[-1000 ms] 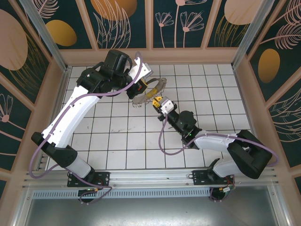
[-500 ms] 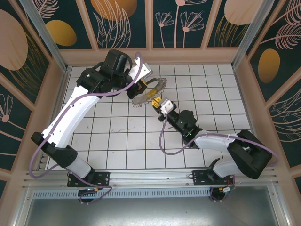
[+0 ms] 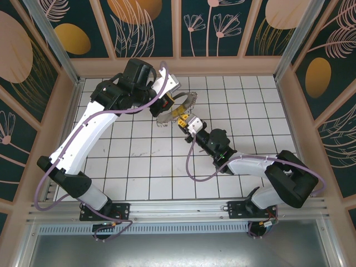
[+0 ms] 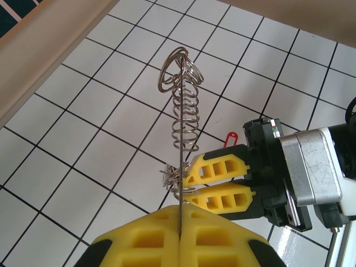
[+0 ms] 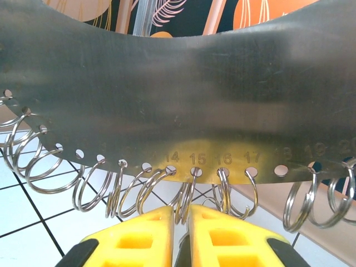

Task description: Put the keys on the keyring

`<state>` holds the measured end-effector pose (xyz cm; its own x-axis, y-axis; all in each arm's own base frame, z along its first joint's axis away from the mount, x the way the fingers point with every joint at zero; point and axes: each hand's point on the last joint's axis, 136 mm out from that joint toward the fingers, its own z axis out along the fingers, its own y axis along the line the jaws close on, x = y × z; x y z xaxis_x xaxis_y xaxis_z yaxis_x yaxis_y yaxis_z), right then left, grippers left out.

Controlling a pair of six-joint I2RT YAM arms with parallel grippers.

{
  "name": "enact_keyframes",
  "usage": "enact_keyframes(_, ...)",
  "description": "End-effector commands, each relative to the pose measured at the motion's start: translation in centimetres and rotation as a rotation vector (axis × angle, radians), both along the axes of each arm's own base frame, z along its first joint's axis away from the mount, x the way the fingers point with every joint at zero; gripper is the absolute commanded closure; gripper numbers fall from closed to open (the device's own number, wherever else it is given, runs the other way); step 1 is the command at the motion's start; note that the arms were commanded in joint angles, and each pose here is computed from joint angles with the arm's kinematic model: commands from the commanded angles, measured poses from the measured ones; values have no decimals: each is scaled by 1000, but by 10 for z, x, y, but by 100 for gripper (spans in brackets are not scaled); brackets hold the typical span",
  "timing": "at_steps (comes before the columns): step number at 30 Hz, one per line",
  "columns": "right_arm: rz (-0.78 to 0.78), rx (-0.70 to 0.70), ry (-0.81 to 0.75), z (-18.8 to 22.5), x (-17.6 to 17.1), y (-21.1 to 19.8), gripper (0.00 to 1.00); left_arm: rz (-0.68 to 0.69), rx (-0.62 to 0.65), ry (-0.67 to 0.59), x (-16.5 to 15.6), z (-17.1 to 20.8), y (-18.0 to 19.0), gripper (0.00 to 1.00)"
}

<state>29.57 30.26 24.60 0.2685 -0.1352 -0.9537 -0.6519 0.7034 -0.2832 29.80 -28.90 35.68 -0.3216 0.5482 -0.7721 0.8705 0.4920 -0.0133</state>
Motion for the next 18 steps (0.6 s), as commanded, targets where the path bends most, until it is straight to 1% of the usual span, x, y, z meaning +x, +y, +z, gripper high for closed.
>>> enact_keyframes(1,-4,72,-61,26,2,-2,86,-4,-55,-45,-5,22,-2,100)
enact_keyframes(6,-12,90,-64,29,2,-5,86,-5,-52,-42,-4,20,-2,100)
enact_keyframes(10,-5,98,-60,29,1,-4,88,-4,-54,-43,-4,21,-2,100)
enact_keyframes(18,-6,93,-51,27,4,-1,87,-4,-59,-43,-5,22,-2,100)
